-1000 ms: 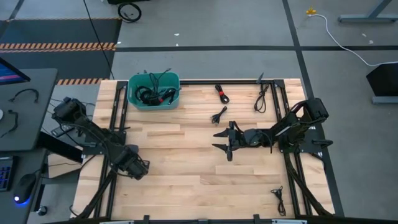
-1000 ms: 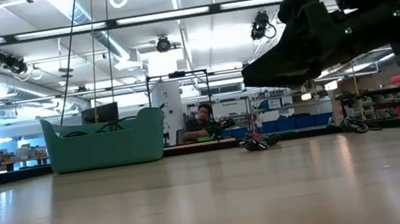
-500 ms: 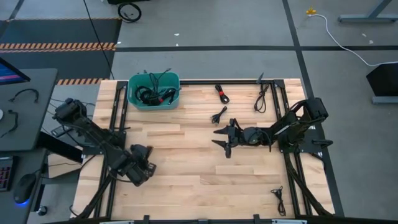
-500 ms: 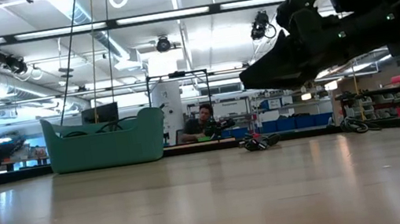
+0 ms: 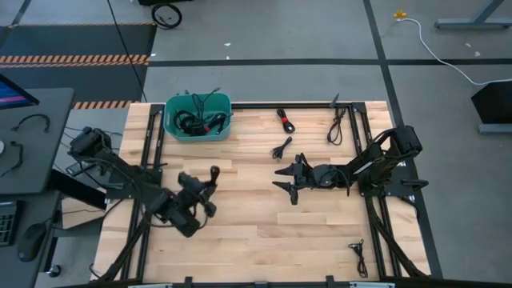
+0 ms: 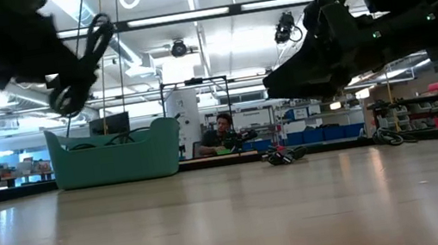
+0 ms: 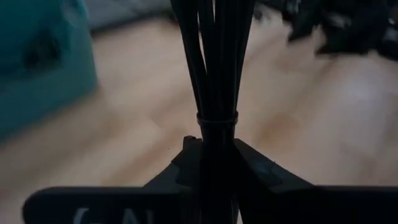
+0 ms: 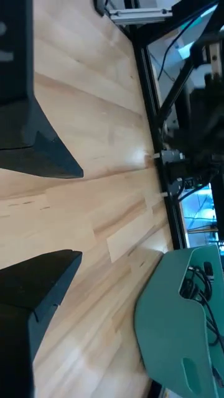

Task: Pick and place USB-C Cables
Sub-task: Put the black charger cable into the blue bin

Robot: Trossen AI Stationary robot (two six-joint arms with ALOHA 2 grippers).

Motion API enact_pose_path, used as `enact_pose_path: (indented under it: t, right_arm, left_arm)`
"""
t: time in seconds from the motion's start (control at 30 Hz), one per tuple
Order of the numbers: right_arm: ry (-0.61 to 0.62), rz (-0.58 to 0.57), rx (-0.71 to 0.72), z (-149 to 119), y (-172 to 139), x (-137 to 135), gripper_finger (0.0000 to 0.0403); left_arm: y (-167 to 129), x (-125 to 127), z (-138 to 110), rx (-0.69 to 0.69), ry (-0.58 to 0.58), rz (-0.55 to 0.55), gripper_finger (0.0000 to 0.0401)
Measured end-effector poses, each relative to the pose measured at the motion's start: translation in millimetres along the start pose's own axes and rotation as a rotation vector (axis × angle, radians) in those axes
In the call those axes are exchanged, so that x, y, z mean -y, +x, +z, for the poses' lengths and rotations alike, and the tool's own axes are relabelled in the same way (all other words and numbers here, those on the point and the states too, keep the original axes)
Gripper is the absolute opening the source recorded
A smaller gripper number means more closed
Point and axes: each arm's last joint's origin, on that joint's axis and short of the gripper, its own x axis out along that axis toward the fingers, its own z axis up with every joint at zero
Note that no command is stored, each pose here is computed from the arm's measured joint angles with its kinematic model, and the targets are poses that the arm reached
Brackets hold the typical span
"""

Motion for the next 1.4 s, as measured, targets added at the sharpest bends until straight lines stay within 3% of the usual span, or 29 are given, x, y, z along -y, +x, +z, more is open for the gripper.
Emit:
enact_pose_path:
  t: [0.2,0.33,0.47,0.63,0.77,0.93,1.13,1.4]
  right_arm:
    - [0.008,0.029,-0.008,-2.1,-2.9,-8.8,0.0196]
    - [-0.004,0.033,-0.027,-5.7,-5.7,-15.8,0.0192]
    - [0.001,0.061,-0.049,-9.3,-9.3,-24.3,0.0187]
    - [-0.011,0.042,-0.048,-12.3,-14.3,-33.6,0.0181]
    - [-0.026,0.024,-0.051,-13.8,-16.2,-36.3,0.0178]
    - [-0.038,0.019,-0.064,-15.3,-16.2,-35.9,0.0177]
    - [-0.043,0.011,-0.064,-15.3,-16.2,-35.5,0.0177]
    - [-0.046,0.003,-0.067,-15.8,-16.2,-35.2,0.0177]
  left_arm:
    - [50.6,-15.3,43.6,0.043,0.109,0.157,0.0066]
    - [85.8,-40.5,89.9,0.039,0.159,0.162,0.0066]
    - [113.4,-85.1,130.1,0.056,0.132,0.158,0.0066]
    - [143.1,-162.3,159.6,-0.010,-0.037,0.175,0.0066]
    - [163.7,-219.8,156.7,-0.171,-0.224,0.204,0.0066]
    - [187.8,-259.0,129.5,-0.417,-0.342,0.251,0.0066]
    - [211.1,-270.3,101.4,-0.569,-0.424,0.206,0.0069]
    - [214.4,-269.9,102.0,-0.625,-0.408,0.142,0.0168]
